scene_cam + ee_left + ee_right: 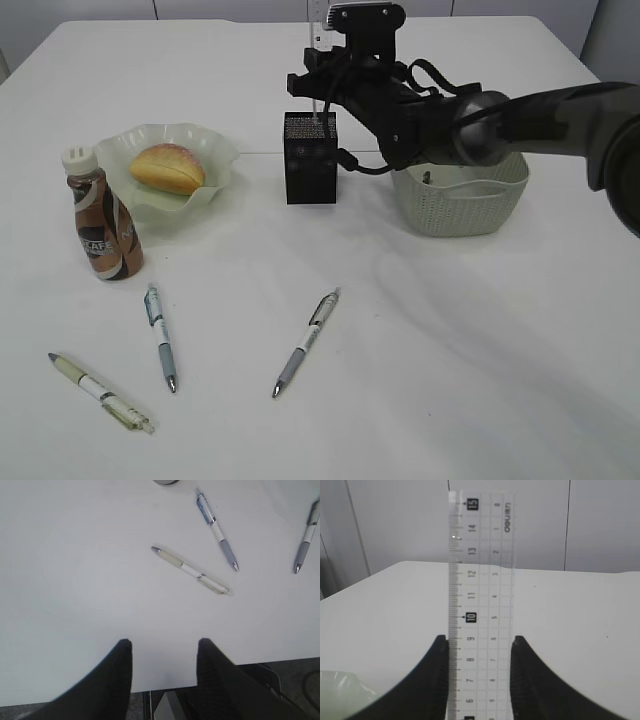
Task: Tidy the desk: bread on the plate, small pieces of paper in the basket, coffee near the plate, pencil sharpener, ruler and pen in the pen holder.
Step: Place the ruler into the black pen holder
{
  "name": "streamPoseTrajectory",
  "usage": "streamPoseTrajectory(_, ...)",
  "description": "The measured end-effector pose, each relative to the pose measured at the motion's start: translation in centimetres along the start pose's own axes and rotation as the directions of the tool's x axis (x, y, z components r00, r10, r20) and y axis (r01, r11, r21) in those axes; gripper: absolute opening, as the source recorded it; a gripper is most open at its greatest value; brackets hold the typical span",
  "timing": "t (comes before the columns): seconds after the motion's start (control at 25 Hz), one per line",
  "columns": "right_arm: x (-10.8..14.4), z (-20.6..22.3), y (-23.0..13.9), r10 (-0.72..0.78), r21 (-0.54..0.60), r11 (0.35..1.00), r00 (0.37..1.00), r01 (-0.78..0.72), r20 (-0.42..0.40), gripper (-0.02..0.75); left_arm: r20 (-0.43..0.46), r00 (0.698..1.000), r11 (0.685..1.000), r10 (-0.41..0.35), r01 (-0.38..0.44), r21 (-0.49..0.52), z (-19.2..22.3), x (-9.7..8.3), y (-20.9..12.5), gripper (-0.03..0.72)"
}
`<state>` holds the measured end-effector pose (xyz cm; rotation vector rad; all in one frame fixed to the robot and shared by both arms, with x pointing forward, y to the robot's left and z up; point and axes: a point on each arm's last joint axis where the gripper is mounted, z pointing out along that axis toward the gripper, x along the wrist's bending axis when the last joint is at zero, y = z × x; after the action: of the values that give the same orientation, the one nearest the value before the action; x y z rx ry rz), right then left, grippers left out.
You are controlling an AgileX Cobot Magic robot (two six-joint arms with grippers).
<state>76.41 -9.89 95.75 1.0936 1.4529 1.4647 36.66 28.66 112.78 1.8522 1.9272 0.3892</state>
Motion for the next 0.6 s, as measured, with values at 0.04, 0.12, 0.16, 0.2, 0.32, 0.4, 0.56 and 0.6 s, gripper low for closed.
streamPoseTrajectory(0.04, 0.0, 0.3, -0.2, 0.001, -0.001, 1.0, 1.0, -0.001, -0.001, 0.252, 0.0, 1.0, 1.0, 0.0, 0.0, 0.0, 0.0, 0.0, 0.0, 0.309)
streamPoseTrajectory(0.12, 0.0, 0.7, -0.7, 0.003, 0.012, 1.0, 1.0, -0.003, -0.002, 0.253, 0.0, 1.0, 1.0, 0.0, 0.0, 0.0, 0.0, 0.0, 0.0, 0.308)
streamPoseTrajectory(0.16, 0.0, 0.9, -1.0, 0.003, 0.015, 1.0, 1.0, -0.003, -0.002, 0.252, 0.0, 1.0, 1.0, 0.0, 0.0, 0.0, 0.0, 0.0, 0.0, 0.308)
streamPoseTrajectory(0.2, 0.0, 1.0, -1.2, 0.003, 0.021, 1.0, 1.0, -0.003, -0.002, 0.253, 0.0, 1.0, 1.0, 0.0, 0.0, 0.0, 0.0, 0.0, 0.0, 0.308)
streamPoseTrajectory(0.32, 0.0, 1.1, -1.3, 0.003, 0.027, 1.0, 1.0, -0.003, -0.003, 0.253, 0.0, 1.0, 1.0, 0.0, 0.0, 0.0, 0.0, 0.0, 0.0, 0.308)
streamPoseTrajectory(0.4, 0.0, 1.1, -1.3, 0.0, 0.024, 1.0, 1.0, 0.0, -0.005, 0.253, 0.0, 1.0, 1.0, 0.0, 0.0, 0.0, 0.0, 0.0, 0.0, 0.308)
streamPoseTrajectory(0.56, 0.1, 1.1, -1.4, -0.02, 0.031, 0.999, 1.0, 0.02, -0.014, 0.253, 0.0, 1.0, 1.0, 0.0, 0.0, 0.0, 0.0, 0.0, 0.0, 0.308)
streamPoseTrajectory(0.6, 0.1, 1.1, -1.4, -0.024, 0.033, 0.999, 1.0, 0.024, -0.016, 0.252, 0.0, 1.0, 1.0, 0.0, 0.0, 0.0, 0.0, 0.0, 0.0, 0.308)
